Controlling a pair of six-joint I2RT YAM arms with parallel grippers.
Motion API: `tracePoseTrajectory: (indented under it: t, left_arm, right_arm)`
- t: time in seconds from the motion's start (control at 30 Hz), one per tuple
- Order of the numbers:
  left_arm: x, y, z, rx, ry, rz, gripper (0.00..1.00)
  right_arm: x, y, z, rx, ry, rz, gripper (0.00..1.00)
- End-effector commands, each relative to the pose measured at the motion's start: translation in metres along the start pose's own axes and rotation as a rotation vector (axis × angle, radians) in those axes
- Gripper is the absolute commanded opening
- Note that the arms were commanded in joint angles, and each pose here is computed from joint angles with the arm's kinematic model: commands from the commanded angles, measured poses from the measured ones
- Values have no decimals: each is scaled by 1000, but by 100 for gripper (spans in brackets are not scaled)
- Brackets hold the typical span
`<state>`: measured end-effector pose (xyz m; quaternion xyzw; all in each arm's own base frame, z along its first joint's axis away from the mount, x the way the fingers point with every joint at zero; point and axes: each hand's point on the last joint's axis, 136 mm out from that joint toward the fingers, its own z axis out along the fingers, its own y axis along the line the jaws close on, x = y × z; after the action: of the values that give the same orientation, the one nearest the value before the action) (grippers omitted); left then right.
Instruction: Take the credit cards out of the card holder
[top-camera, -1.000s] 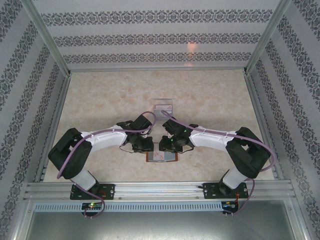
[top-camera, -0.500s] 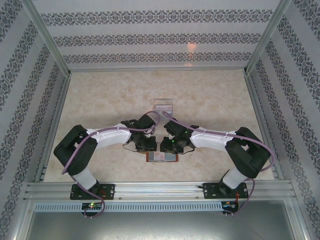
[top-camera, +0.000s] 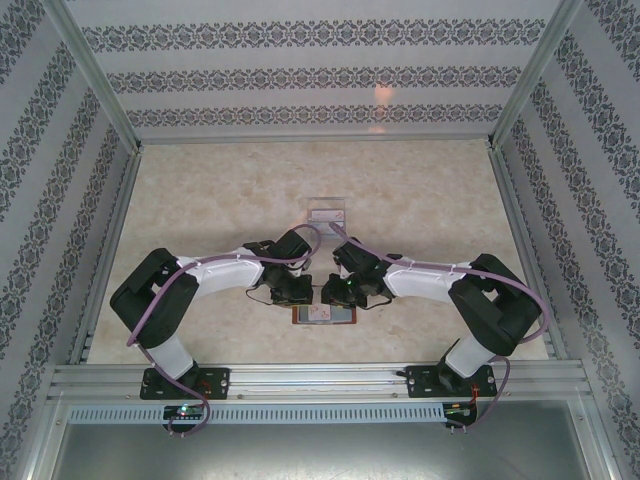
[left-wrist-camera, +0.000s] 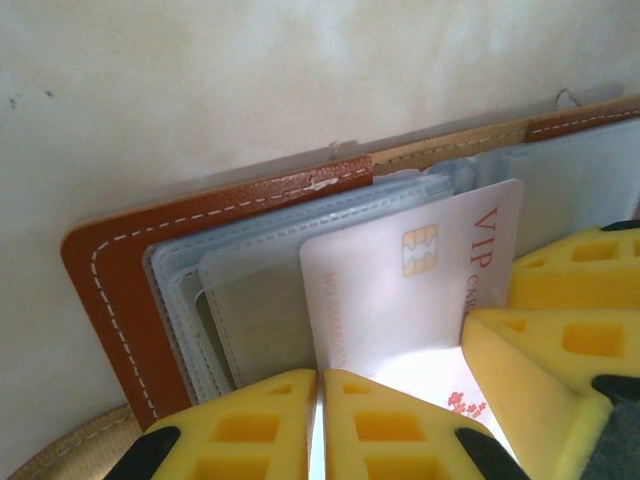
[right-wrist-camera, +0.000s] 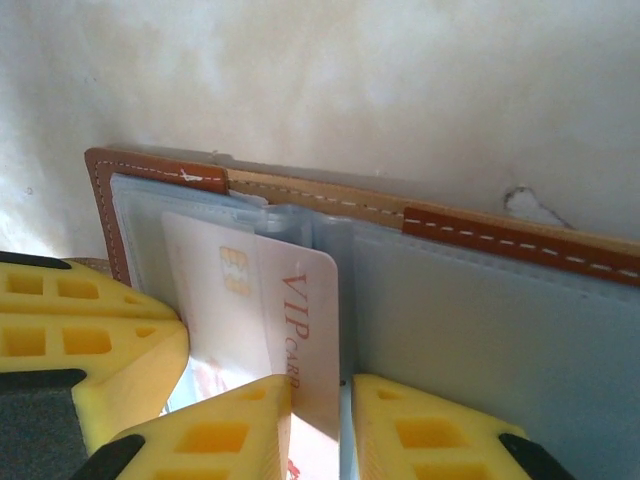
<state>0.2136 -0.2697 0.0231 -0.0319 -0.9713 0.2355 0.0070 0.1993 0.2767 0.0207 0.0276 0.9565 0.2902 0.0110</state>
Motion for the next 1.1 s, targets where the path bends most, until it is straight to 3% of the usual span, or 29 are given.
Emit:
tracePoseTrajectory:
  t: [0.0, 0.63, 1.07]
  left_arm:
    - [20, 25, 18, -76, 72, -18, 11]
    - [22, 30, 19, -92, 72, -24, 11]
    - [18, 26, 12, -95, 61, -11, 11]
  right_arm:
    - [2, -7, 6, -20, 13, 31, 23]
    - [2, 6, -9, -150, -36, 28, 2]
    - [4, -42, -30, 65, -49, -2, 0]
